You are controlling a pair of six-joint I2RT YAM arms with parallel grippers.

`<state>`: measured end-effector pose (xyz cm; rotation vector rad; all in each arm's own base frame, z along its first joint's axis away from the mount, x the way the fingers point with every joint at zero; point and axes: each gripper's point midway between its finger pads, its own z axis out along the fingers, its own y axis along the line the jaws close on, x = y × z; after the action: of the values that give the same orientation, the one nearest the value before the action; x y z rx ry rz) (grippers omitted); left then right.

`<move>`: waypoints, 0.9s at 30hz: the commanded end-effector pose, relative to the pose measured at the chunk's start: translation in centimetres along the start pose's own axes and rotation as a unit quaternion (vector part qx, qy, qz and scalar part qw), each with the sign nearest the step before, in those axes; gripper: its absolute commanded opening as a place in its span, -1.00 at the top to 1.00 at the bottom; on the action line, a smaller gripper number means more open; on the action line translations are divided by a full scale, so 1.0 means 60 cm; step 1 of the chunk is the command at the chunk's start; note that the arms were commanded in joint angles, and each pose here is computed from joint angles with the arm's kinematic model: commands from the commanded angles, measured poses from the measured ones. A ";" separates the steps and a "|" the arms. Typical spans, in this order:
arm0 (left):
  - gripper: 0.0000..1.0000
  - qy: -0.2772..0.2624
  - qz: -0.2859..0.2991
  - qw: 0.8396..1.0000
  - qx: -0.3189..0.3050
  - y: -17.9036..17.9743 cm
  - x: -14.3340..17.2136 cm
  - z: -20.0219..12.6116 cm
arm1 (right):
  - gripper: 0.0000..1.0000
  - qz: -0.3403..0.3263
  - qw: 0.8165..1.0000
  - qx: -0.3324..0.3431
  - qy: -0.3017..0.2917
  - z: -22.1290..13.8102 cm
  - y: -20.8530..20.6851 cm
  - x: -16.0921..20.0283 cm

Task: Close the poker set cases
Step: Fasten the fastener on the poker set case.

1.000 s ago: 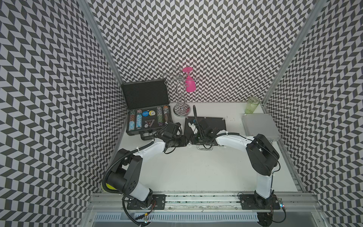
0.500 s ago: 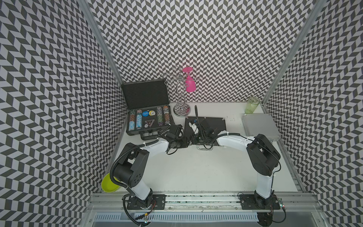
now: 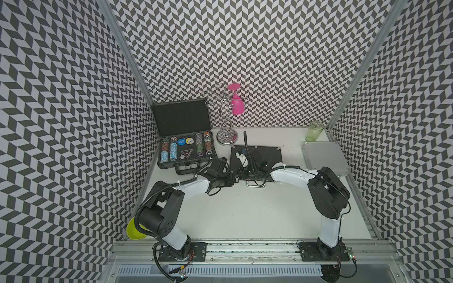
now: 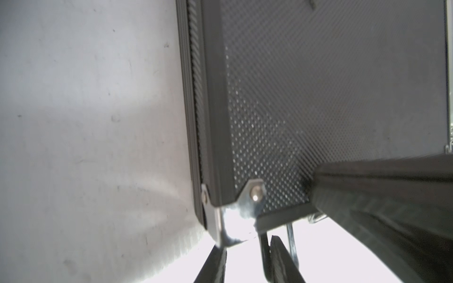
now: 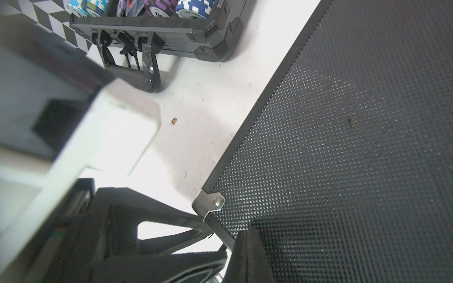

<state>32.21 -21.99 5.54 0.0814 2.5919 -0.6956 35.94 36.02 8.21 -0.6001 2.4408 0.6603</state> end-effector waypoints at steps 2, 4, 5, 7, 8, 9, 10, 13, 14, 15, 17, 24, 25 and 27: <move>0.34 0.023 0.007 0.999 -0.031 0.019 0.029 -0.003 | 0.90 0.028 0.988 0.069 0.133 0.023 -0.072 0.140; 0.32 0.023 0.005 0.999 -0.033 0.024 0.032 0.006 | 0.90 0.029 0.989 0.068 0.131 0.023 -0.072 0.138; 0.31 0.020 0.003 0.999 -0.032 0.025 0.032 0.009 | 0.90 0.030 0.988 0.069 0.132 0.024 -0.073 0.139; 0.32 0.022 0.001 0.999 -0.030 0.025 0.031 0.017 | 0.90 0.030 0.988 0.068 0.133 0.024 -0.074 0.141; 0.33 0.026 0.001 0.999 -0.031 0.025 0.032 0.021 | 0.90 0.030 0.988 0.070 0.135 0.025 -0.074 0.142; 0.33 0.030 0.001 0.999 -0.033 0.026 0.035 0.024 | 0.90 0.029 0.988 0.070 0.135 0.024 -0.075 0.142; 0.34 0.029 0.001 0.999 -0.034 0.028 0.035 0.025 | 0.90 0.030 0.988 0.071 0.136 0.024 -0.076 0.143; 0.35 0.030 0.000 0.999 -0.037 0.031 0.037 0.030 | 0.91 0.030 0.988 0.070 0.135 0.023 -0.076 0.143; 0.35 0.031 0.000 0.999 -0.039 0.032 0.037 0.032 | 0.91 0.031 0.988 0.069 0.135 0.023 -0.076 0.142; 0.35 0.032 -0.001 0.999 -0.041 0.034 0.039 0.034 | 0.91 0.030 0.988 0.068 0.135 0.023 -0.075 0.142; 0.36 0.031 -0.002 0.998 -0.046 0.038 0.039 0.036 | 0.91 0.030 0.988 0.067 0.135 0.023 -0.075 0.142; 0.35 0.018 -0.009 0.999 -0.050 0.041 0.029 0.045 | 0.91 0.031 0.988 0.063 0.136 0.023 -0.072 0.142; 0.35 0.015 -0.013 0.999 -0.049 0.041 0.027 0.046 | 0.91 0.031 0.988 0.063 0.136 0.023 -0.072 0.142; 0.35 0.014 -0.016 0.999 -0.047 0.041 0.026 0.051 | 0.91 0.031 0.988 0.063 0.136 0.022 -0.071 0.143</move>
<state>32.51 -21.95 2.86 0.0655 2.6232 -0.6346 35.97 35.99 8.21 -0.5984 2.4411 0.6745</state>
